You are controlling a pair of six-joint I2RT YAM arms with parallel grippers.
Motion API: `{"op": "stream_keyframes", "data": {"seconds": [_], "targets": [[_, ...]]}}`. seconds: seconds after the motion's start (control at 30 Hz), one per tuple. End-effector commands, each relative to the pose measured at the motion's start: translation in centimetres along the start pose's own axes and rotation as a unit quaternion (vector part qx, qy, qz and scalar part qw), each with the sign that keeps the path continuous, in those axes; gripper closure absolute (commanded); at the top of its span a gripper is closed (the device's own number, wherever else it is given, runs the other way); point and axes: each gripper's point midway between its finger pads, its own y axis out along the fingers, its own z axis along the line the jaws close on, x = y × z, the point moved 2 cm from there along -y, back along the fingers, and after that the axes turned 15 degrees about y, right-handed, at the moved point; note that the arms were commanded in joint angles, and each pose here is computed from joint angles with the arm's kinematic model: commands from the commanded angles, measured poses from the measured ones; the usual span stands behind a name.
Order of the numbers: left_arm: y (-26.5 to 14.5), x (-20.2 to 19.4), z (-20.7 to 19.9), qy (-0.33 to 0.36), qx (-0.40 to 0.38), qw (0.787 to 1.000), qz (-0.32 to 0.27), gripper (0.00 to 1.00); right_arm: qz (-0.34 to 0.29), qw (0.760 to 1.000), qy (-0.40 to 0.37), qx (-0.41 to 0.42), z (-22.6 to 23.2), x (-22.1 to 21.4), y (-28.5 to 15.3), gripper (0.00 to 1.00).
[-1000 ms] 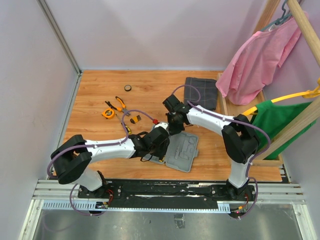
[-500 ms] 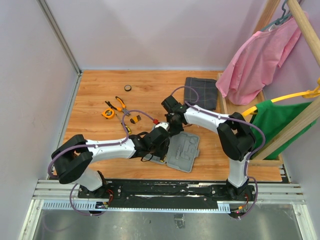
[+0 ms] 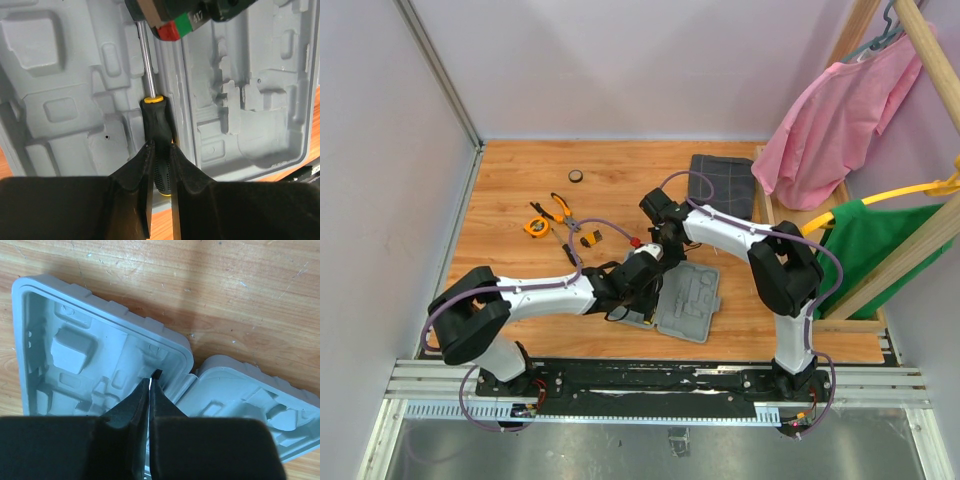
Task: Sort the tools into containers
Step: Adjust the screwdriver in the storage box.
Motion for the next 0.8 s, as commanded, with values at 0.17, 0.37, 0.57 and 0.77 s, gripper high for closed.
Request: {"op": "stream_keyframes", "data": {"seconds": [0.17,0.37,0.57,0.77], "targets": [[0.9,-6.4,1.3,0.038,0.027,0.992,0.117,0.83,0.061,0.995,-0.007,-0.084,-3.7,-3.1,2.6,0.99],[1.4,-8.5,1.9,0.043,0.045,0.987,0.150,0.84,0.083,0.990,-0.010,-0.112,-5.2,-4.2,3.7,0.99],[1.5,-9.1,1.9,0.042,0.047,0.985,0.158,0.85,0.105,0.985,-0.009,-0.138,-6.9,-5.7,5.2,0.99],[1.4,-7.9,1.7,0.042,0.048,0.989,0.136,0.85,0.071,0.992,-0.013,-0.098,-5.3,-4.3,3.5,0.99]]}}
